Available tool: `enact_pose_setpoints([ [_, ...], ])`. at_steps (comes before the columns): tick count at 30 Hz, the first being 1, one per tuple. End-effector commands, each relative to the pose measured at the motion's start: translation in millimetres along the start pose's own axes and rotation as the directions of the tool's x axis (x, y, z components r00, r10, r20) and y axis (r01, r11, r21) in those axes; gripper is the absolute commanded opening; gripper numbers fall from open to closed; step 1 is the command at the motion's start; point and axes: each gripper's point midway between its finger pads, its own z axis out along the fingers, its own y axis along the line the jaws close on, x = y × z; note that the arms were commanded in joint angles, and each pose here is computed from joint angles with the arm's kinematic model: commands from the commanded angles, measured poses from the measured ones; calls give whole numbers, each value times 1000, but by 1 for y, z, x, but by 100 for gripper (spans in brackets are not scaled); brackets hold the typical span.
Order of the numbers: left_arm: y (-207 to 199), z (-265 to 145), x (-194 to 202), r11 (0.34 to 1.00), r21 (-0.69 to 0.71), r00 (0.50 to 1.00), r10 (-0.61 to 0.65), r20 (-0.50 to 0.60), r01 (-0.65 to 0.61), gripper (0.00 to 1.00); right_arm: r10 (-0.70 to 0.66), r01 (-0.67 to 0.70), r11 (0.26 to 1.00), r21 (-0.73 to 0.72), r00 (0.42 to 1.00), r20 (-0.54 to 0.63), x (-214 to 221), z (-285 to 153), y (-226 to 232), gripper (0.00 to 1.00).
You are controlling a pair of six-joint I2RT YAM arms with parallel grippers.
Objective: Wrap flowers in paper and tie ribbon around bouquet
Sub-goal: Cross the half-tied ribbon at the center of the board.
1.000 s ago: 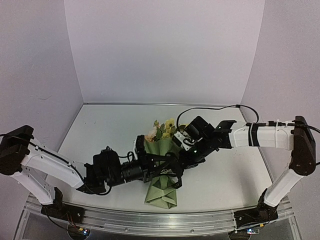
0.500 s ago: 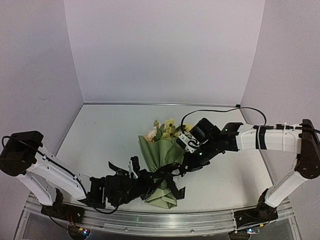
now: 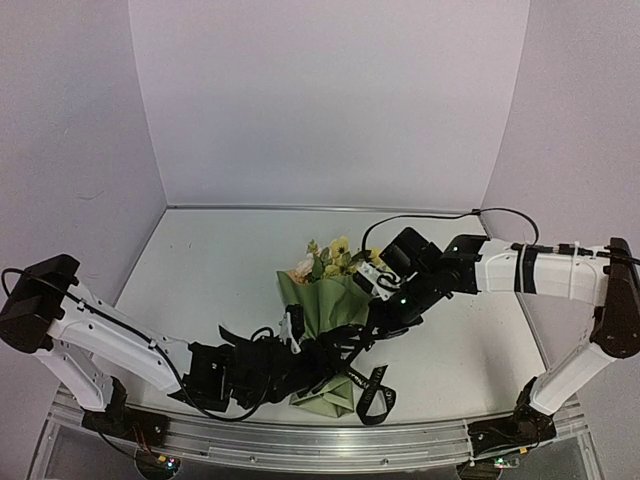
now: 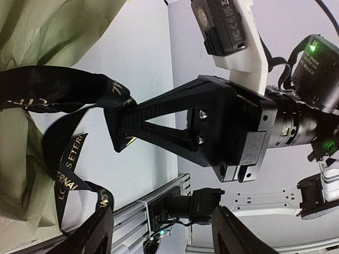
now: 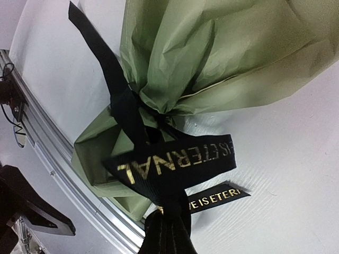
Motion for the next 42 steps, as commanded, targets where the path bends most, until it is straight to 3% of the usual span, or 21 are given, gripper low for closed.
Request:
enact_pose_setpoints([
  [1,-26,-16,-3,997,15,997,74,-5,-74,65,-18,18,1000,-18,1000,-3,-8,-13,11,0],
  [5,-41,-40,-29,960,21,957,277,79,-280,54,7,-8,999,-40,1000,-19,-7,-15,16,0],
  [7,-53,-53,-43,880,23,875,469,120,-475,48,38,-39,999,-38,999,-37,-6,-17,17,0],
  [9,-66,-65,-52,763,43,758,633,156,-645,43,88,-91,995,-37,994,-64,-6,-19,21,0],
  [11,-58,-75,-63,687,48,684,710,165,-725,38,147,-150,988,-29,984,-96,-5,-21,24,0],
  [14,-42,-82,-85,635,87,639,750,171,-768,32,238,-243,969,-32,963,-124,-7,-16,29,0],
  [19,-24,-71,-86,530,154,547,831,102,-834,31,336,-345,938,-28,927,-166,-14,-2,36,0],
  [21,-20,-61,-80,528,212,548,835,48,-822,31,340,-353,935,-40,923,-180,-18,1,41,0],
  [27,-3,-26,-64,606,333,604,787,-123,-722,29,346,-357,933,-36,921,-177,-23,5,41,0],
  [32,6,-3,-55,641,361,620,761,-189,-677,32,353,-364,931,-35,918,-183,-21,5,41,0],
  [35,11,8,-56,653,352,631,751,-194,-670,37,354,-370,928,-51,914,-196,-18,3,44,0],
  [42,19,24,-63,618,299,591,785,-187,-727,39,373,-395,915,-75,904,-208,-16,-3,51,0],
])
